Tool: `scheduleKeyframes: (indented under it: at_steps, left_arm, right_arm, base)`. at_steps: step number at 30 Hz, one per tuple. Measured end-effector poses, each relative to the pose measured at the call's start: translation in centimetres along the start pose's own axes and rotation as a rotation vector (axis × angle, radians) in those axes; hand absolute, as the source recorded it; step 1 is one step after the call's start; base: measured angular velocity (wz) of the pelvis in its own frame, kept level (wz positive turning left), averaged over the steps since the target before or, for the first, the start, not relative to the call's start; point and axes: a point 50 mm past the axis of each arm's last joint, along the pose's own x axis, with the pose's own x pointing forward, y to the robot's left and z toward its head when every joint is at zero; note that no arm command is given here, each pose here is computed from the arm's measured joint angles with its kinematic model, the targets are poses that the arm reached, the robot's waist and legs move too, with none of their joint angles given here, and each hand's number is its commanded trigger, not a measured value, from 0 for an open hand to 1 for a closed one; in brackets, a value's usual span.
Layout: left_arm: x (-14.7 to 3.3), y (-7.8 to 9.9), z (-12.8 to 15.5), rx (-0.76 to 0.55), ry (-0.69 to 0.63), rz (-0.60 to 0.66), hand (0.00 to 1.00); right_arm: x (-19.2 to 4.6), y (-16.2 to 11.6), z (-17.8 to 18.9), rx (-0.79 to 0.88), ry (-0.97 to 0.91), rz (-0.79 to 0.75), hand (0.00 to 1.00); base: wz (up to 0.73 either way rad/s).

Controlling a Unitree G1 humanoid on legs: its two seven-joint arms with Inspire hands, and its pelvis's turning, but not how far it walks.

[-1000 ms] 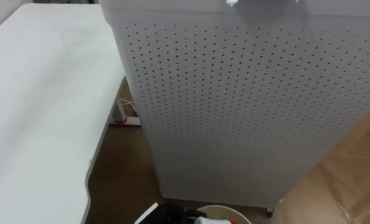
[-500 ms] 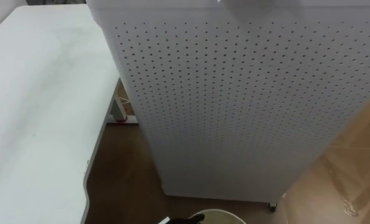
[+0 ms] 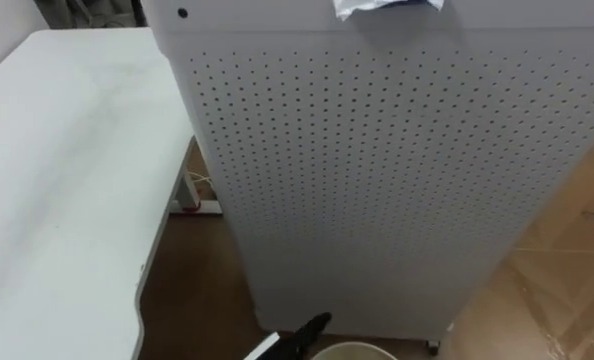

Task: Pick garbage

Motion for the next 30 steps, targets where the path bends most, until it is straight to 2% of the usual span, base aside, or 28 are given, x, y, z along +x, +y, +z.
scheduleKeyframes:
  at_steps: [4, 10, 23, 25, 30]
  left_arm:
    - [0.0, 1.2, 2.4, 0.174, -0.096, 0.121, 0.00]
    - [-0.7, 3.0, 5.1, 0.299, -0.234, 0.342, 0.00]
    - [-2.2, 5.5, 6.2, 0.321, -0.341, 0.633, 0.00]
    - [-2.5, 5.6, 6.7, 0.353, -0.377, 0.666, 0.00]
    - [-3.7, 6.0, 9.8, 0.425, -0.562, 0.789, 0.00]
  right_arm:
    - [-0.3, -0.1, -0.7, 0.011, 0.001, -0.010, 1.00]
    - [-0.5, 0.1, -1.0, 0.017, -0.007, -0.007, 1.00]
    - [-1.0, 0.0, -2.3, 0.017, 0.026, -0.013, 1.00]
    - [-1.0, -0.1, -2.3, 0.022, 0.026, -0.022, 1.00]
    - [-1.0, -0.2, -2.3, 0.020, 0.024, -0.036, 1.00]
  base:
    - [0.06]
    - [-0.01]
    - [-0.34]
    - [-0.13]
    - [-0.13]
